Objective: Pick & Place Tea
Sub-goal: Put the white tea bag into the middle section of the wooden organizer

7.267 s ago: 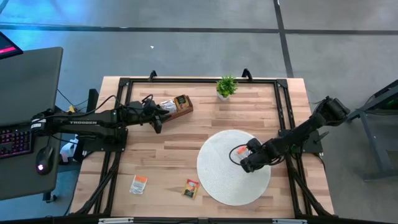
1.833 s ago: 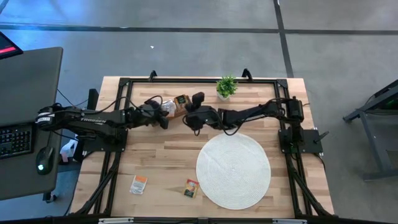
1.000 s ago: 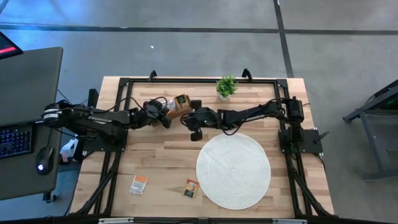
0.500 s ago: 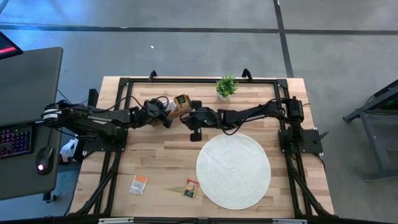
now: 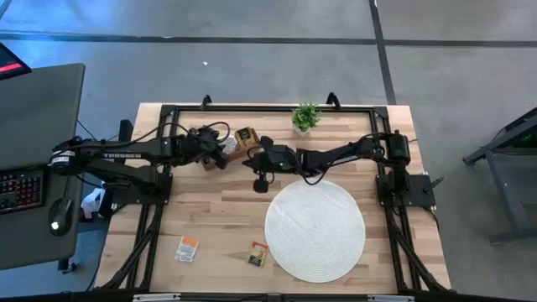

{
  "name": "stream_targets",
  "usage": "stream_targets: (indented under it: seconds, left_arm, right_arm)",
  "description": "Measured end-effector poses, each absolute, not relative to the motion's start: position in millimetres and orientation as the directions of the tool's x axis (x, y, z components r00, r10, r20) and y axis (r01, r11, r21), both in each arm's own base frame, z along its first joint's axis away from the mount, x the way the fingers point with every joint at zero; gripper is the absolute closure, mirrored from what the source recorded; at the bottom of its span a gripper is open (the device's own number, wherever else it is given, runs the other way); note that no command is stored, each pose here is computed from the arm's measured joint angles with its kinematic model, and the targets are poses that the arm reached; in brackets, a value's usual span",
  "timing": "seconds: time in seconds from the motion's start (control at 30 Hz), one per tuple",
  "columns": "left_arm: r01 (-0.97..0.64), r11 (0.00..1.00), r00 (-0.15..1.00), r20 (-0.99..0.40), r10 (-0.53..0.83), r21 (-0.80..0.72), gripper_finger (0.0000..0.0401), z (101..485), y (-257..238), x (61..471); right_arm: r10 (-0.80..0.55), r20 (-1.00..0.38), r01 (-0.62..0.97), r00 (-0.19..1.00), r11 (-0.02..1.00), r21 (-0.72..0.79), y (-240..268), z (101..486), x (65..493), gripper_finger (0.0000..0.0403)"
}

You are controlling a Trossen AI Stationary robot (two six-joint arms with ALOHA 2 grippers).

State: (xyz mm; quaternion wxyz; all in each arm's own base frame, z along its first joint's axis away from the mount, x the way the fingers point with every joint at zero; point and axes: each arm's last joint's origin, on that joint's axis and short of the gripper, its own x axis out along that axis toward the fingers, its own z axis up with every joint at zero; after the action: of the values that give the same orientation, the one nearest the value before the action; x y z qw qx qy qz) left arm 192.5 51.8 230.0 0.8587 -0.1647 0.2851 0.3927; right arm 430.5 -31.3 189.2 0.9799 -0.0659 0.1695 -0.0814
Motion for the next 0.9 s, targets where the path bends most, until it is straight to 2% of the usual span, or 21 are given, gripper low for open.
stream_targets:
  seconds: [0.1, 0.27, 0.33, 0.43, 0.53, 0.6, 0.7, 0.8, 0.9]
  left_arm:
    - [-0.759, 0.648, 0.543, -0.611, 0.577, -0.062, 0.0304, 231, 49, 194]
    - [-0.763, 0.645, 0.52, -0.635, 0.572, -0.044, 0.0385, 223, 50, 193]
    - [-0.768, 0.639, 0.509, -0.636, 0.581, -0.031, 0.0394, 221, 50, 195]
    - [-0.736, 0.676, 0.503, -0.652, 0.568, 0.021, 0.0373, 216, 51, 200]
    - [-0.699, 0.711, 0.509, -0.648, 0.566, 0.072, 0.0344, 214, 52, 206]
    - [-0.704, 0.707, 0.524, -0.625, 0.579, 0.064, 0.032, 214, 59, 212]
    - [-0.733, 0.68, 0.548, -0.612, 0.57, -0.024, 0.0281, 214, 74, 215]
    - [-0.745, 0.664, 0.543, -0.636, 0.548, -0.063, 0.025, 208, 89, 216]
    - [-0.76, 0.648, 0.51, -0.671, 0.538, -0.059, 0.0237, 200, 97, 215]
  right_arm:
    - [-0.234, -0.312, 0.192, 0.921, 0.968, -0.16, -33, 186, 432, 0.04]
    - [-0.278, -0.324, 0.226, 0.904, 0.956, -0.189, -34, 183, 431, 0.0401]
    - [-0.305, -0.32, 0.251, 0.897, 0.947, -0.201, -36, 183, 431, 0.0401]
    - [-0.303, -0.328, 0.246, 0.895, 0.947, -0.205, -36, 183, 431, 0.0401]
    - [-0.23, -0.383, 0.167, 0.895, 0.968, -0.189, -33, 178, 429, 0.0401]
    - [-0.179, -0.426, 0.118, 0.887, 0.979, -0.167, -28, 174, 428, 0.04]
    - [-0.151, -0.543, 0.086, 0.826, 0.986, -0.143, -18, 165, 421, 0.0399]
    - [-0.201, -0.622, 0.094, 0.757, 0.975, -0.2, -5, 162, 413, 0.0401]
    - [-0.277, -0.651, 0.115, 0.707, 0.953, -0.281, 9, 163, 407, 0.04]
